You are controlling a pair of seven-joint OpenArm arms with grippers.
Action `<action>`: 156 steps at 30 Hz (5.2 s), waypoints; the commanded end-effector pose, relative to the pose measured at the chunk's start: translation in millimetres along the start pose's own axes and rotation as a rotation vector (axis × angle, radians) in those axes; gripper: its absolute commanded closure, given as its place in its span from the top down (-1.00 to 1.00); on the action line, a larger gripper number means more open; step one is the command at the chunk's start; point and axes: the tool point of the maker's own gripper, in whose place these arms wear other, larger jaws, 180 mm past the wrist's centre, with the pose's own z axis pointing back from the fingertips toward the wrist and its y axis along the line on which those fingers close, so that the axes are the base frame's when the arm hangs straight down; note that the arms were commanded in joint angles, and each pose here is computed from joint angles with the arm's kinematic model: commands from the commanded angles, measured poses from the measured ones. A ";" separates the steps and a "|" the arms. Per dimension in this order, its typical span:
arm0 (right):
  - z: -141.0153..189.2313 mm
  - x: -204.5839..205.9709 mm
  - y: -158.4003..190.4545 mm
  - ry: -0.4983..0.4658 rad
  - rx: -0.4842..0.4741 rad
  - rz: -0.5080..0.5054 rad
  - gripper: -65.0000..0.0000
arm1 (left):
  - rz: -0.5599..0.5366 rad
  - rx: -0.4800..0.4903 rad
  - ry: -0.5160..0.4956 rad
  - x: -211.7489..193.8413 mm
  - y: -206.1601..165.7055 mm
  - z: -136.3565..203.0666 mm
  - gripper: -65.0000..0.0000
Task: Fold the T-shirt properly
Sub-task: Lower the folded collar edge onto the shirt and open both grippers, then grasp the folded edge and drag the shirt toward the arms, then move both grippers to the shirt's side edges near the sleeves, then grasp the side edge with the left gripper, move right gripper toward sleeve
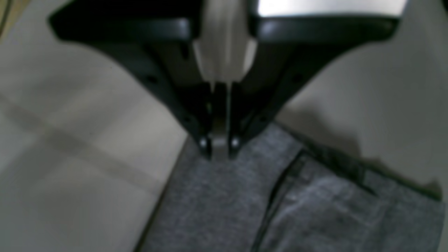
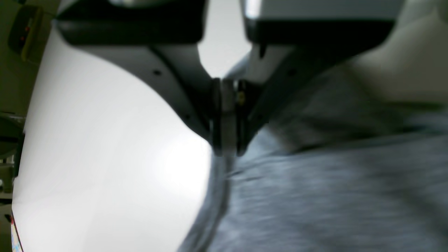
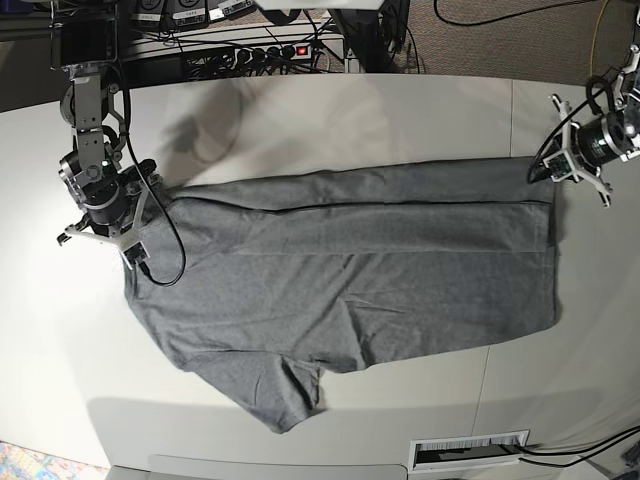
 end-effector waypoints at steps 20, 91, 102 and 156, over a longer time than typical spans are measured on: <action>7.0 33.0 16.7 -0.145 0.153 -0.183 -1.00 | -0.009 0.021 -0.161 68.6 7.0 3.8 -1.00; 66.3 -53.8 5.5 0.058 0.116 -0.127 -1.00 | -0.208 -0.165 -0.030 79.0 -32.4 54.0 -1.00; 60.2 9.3 -24.1 -0.121 0.044 -0.221 -1.00 | 0.112 0.276 -0.181 77.8 105.1 56.6 -1.00; 36.2 37.5 -74.7 -0.217 -0.024 -0.315 -0.41 | 0.720 0.375 -0.304 35.2 176.1 -45.2 -0.27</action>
